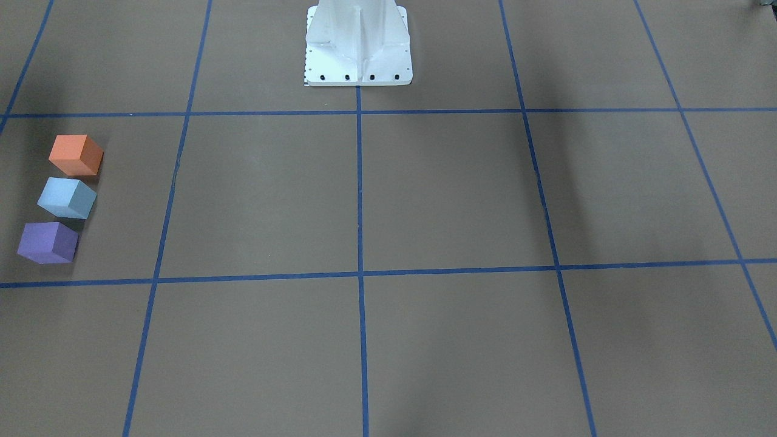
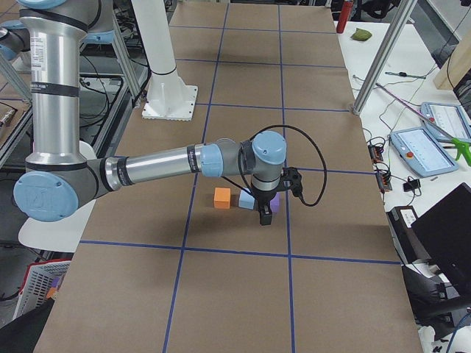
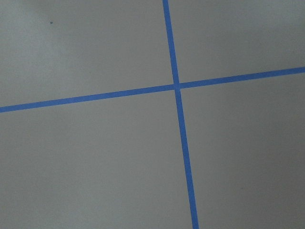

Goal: Place blue block between orange and purple blocks

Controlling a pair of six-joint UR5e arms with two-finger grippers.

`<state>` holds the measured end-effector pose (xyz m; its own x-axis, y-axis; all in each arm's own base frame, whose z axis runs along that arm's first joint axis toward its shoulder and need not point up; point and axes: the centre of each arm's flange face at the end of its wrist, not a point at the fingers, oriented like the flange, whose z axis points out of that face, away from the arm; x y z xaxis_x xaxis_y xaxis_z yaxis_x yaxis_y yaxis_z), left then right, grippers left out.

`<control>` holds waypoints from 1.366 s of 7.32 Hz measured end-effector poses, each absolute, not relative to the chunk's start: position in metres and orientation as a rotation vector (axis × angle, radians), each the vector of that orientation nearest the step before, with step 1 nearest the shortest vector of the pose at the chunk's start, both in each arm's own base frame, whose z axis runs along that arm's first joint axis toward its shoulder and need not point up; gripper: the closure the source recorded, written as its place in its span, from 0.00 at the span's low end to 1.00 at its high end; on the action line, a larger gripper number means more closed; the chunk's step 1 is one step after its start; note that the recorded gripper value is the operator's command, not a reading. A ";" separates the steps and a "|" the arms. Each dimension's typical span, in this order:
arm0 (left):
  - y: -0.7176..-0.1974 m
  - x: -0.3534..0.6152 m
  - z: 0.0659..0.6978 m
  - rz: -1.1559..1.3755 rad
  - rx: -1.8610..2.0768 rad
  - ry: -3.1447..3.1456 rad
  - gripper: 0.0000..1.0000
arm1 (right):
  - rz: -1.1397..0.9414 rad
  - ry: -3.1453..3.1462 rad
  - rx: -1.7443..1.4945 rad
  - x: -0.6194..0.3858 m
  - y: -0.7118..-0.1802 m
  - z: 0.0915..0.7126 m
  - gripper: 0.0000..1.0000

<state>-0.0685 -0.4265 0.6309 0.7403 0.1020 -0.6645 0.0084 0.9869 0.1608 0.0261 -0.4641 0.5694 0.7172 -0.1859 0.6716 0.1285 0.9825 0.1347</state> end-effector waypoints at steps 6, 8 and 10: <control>-0.431 -0.061 0.606 0.065 0.213 0.751 0.00 | -0.177 -0.789 0.072 0.024 -0.455 0.574 0.00; -0.435 -0.050 0.615 0.083 0.186 0.749 0.00 | -0.172 -0.784 0.069 0.025 -0.452 0.577 0.00; -0.434 -0.048 0.631 0.084 0.161 0.750 0.00 | -0.173 -0.765 0.101 0.027 -0.453 0.560 0.00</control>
<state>-0.0475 -0.4344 0.6308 0.7289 0.1338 -0.6714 -0.0189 0.9843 0.1756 0.0269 -0.4530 0.5604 0.7082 -0.1920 0.6794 0.1184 0.9810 0.1538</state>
